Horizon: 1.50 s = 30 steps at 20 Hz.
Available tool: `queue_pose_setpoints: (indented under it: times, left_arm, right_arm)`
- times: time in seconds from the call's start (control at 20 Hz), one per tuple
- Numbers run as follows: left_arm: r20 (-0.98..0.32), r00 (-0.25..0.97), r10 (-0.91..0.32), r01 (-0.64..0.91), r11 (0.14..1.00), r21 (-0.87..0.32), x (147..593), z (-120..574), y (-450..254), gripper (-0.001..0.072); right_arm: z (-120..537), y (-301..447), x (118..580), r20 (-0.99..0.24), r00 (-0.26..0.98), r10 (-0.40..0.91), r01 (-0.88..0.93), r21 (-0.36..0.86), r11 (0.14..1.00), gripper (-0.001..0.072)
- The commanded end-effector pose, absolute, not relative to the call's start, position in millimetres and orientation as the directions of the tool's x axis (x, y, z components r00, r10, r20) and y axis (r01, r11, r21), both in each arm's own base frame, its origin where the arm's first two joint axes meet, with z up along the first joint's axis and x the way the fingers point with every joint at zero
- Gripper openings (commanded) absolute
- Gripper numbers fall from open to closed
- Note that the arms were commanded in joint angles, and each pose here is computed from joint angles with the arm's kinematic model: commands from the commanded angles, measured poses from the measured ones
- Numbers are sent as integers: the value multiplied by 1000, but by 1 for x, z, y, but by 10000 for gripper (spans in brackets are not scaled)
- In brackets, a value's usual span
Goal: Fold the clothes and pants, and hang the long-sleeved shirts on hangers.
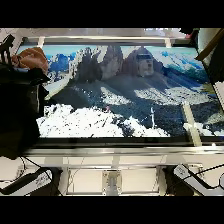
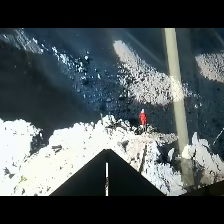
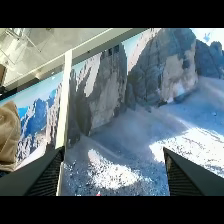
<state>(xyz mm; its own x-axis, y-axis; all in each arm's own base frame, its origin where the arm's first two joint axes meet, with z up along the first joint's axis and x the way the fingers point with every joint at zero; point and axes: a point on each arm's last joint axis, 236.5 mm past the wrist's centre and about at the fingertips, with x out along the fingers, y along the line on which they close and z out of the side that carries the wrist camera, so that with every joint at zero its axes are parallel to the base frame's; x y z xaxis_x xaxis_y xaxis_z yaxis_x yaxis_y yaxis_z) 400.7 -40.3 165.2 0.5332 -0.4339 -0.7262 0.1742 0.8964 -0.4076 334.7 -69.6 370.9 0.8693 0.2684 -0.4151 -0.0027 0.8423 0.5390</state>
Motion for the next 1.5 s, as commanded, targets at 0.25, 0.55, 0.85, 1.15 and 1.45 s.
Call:
queue_pose_setpoints:
  times: [0.25,0.55,0.85,1.15,1.45]
  left_arm:
    - [-726,534,-433,173,897,-407,401,165,-40,28]
    - [-722,544,-429,171,898,-405,404,166,-39,28]
    - [-692,626,-361,129,922,-365,432,165,-19,29]
    - [-674,724,-143,41,985,-165,459,165,34,28]
    - [-742,647,179,-88,983,160,459,131,116,547]
  right_arm:
    - [371,-69,335,-415,869,269,-4,538,843,686]
    - [371,-69,335,-414,869,269,-4,539,843,686]
    - [388,-83,346,-344,915,211,0,524,852,686]
    - [425,-111,361,-185,978,94,16,519,855,686]
    - [408,-95,357,-258,954,155,2,520,854,686]
